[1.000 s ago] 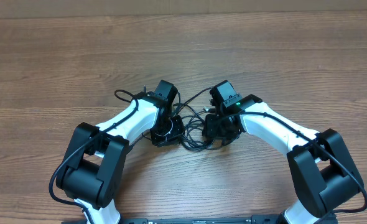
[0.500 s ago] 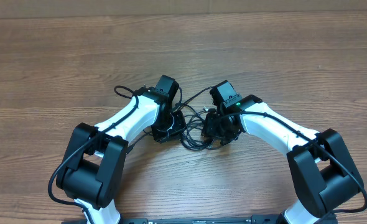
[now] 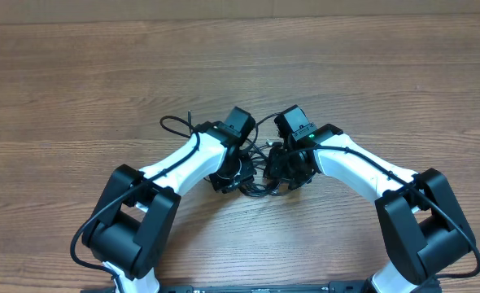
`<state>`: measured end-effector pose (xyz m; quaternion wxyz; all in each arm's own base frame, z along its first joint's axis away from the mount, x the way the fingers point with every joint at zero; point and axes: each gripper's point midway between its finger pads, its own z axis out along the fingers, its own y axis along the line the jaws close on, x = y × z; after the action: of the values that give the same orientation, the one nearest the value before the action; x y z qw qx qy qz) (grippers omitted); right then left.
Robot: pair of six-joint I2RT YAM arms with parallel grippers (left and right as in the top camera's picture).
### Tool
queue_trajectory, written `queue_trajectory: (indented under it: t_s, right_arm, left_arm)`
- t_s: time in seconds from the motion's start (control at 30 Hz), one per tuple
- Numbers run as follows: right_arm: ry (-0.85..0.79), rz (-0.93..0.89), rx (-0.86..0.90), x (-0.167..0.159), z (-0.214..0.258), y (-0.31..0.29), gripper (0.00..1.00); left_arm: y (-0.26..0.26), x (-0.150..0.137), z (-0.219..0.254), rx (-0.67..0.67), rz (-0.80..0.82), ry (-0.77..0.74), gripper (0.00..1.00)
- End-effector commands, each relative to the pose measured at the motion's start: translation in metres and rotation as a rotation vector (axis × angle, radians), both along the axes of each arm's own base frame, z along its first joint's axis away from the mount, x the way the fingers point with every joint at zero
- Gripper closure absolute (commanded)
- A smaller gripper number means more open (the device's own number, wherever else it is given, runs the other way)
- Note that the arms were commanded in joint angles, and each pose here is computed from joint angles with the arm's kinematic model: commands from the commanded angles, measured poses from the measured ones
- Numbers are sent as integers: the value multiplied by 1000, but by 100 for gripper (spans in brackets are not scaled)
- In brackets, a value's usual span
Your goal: Untangle cables
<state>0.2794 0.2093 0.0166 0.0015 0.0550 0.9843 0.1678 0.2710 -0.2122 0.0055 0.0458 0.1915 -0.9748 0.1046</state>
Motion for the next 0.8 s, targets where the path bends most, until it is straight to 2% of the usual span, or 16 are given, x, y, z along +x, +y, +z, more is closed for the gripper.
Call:
queue_trajectory:
  t_s: [0.0,0.43,0.47,0.6,0.7,0.77]
  right_arm:
    - [7,-5,-4,-2,-3,-2,57]
    - [6,-6,-6,-2,-3,-3,57]
    - [6,-6,-6,-2,-3,-3,56]
    - [6,-6,-6,-2,-3,-3,56]
    - [7,-6,-7,-2,-3,-3,46]
    - [7,-6,-7,-2,-3,-3,41]
  left_arm:
    - [-2,12,3,12,48,-38,72]
    - [-7,23,6,-38,72,-60,73]
    - [-7,24,6,-38,72,-61,74]
    - [-7,24,6,-38,72,-62,88]
    - [-7,24,6,-36,72,-63,96]
    - [-7,25,6,-38,72,-66,96]
